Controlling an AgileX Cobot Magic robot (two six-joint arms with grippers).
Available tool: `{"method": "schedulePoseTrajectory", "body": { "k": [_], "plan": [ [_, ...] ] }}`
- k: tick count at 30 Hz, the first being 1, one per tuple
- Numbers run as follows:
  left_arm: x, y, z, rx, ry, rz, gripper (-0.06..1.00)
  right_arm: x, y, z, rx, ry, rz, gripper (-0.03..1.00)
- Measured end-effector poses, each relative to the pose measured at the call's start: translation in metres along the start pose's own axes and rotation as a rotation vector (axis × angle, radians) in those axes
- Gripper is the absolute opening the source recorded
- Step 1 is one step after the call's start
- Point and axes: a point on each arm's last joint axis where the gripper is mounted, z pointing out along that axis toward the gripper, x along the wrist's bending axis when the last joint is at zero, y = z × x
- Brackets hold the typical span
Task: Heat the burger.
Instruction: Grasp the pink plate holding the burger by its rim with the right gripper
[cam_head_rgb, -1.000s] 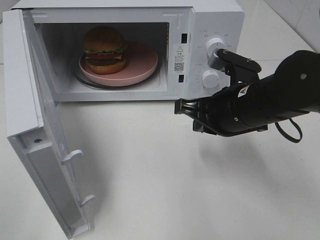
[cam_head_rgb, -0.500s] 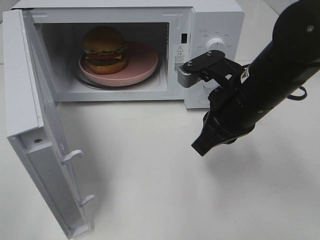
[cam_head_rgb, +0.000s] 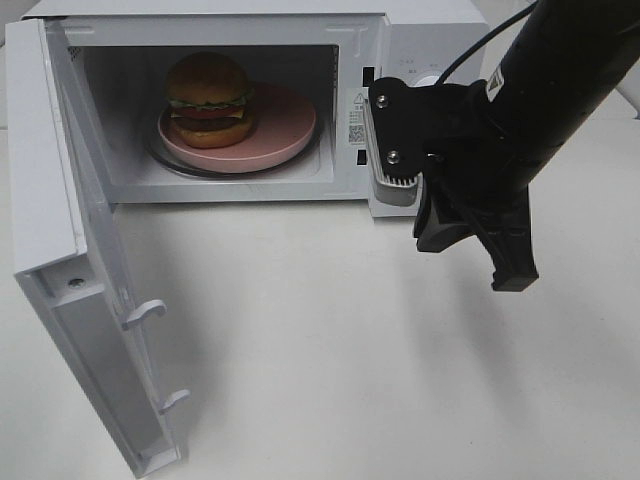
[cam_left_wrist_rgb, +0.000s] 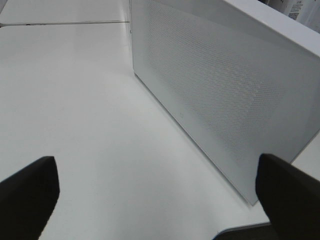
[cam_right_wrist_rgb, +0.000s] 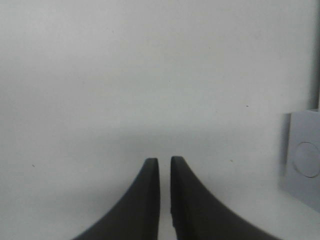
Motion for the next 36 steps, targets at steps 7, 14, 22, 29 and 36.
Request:
{"method": "schedulePoseTrajectory", "body": {
  "k": [7, 14, 22, 29, 36],
  "plan": [
    [0.0, 0.0, 0.0, 0.0, 0.0, 0.0, 0.99, -0.007, -0.006, -0.003, 0.095, -0.059, -0.122, 0.25],
    [0.0, 0.0, 0.0, 0.0, 0.0, 0.0, 0.99, -0.013, 0.008, -0.004, 0.113, -0.207, -0.221, 0.7],
    [0.0, 0.0, 0.0, 0.0, 0.0, 0.0, 0.99, -0.013, 0.027, 0.001, 0.096, -0.283, -0.28, 0.92],
    [0.0, 0.0, 0.0, 0.0, 0.0, 0.0, 0.99, -0.013, 0.042, 0.016, 0.082, -0.285, -0.313, 0.93],
    [0.0, 0.0, 0.0, 0.0, 0.0, 0.0, 0.99, -0.031, 0.066, 0.024, 0.062, -0.319, -0.324, 0.93]
  ]
}}
